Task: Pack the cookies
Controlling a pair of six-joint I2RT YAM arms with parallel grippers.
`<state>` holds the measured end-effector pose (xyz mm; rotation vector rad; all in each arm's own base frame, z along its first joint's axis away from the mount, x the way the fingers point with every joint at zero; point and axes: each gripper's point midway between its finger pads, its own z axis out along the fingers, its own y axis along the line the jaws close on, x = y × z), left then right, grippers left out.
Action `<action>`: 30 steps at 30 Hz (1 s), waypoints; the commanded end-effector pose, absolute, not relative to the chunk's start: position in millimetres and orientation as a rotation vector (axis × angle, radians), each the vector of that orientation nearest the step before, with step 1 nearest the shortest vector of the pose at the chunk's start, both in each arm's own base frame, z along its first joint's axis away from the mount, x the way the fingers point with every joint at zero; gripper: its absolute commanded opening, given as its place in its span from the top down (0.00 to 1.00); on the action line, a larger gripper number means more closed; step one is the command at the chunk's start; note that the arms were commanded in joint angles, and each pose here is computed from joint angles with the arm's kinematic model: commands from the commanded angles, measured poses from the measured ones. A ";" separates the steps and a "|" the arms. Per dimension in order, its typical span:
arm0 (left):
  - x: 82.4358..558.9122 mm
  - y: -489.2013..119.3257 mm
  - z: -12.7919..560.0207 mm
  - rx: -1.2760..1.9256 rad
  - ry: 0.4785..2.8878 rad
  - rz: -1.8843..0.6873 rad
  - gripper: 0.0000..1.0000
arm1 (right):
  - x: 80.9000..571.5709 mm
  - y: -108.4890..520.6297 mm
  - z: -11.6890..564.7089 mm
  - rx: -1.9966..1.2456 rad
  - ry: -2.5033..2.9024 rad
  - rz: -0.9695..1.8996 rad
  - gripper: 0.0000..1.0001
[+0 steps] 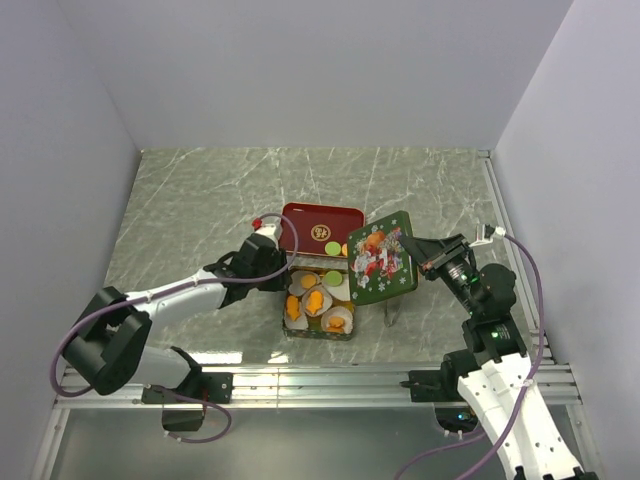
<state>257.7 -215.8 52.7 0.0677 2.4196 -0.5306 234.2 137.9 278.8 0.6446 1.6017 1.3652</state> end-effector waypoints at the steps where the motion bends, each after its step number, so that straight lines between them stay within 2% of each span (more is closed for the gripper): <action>1: 280.3 -220.2 74.5 0.083 2.347 -0.488 0.60 | 230.8 136.9 307.8 0.568 1.536 1.379 1.00; 8: 289.8 -206.1 66.8 0.056 2.383 -0.348 0.82 | 238.3 139.9 306.6 0.560 1.545 1.396 1.00; 13: 291.7 -188.3 60.3 0.014 2.410 -0.225 0.87 | 245.0 143.9 298.2 0.578 1.566 1.425 1.00; 15: 291.9 -177.1 58.0 -0.033 2.429 -0.175 0.92 | 247.3 146.2 297.5 0.575 1.565 1.445 1.00; 20: 295.2 -141.8 53.7 -0.183 2.449 -0.064 0.96 | 256.7 151.8 299.1 0.553 1.567 1.474 1.00; 30: 297.1 -97.4 53.3 -0.379 2.439 0.066 0.97 | 279.0 165.4 316.6 0.532 1.536 1.571 1.00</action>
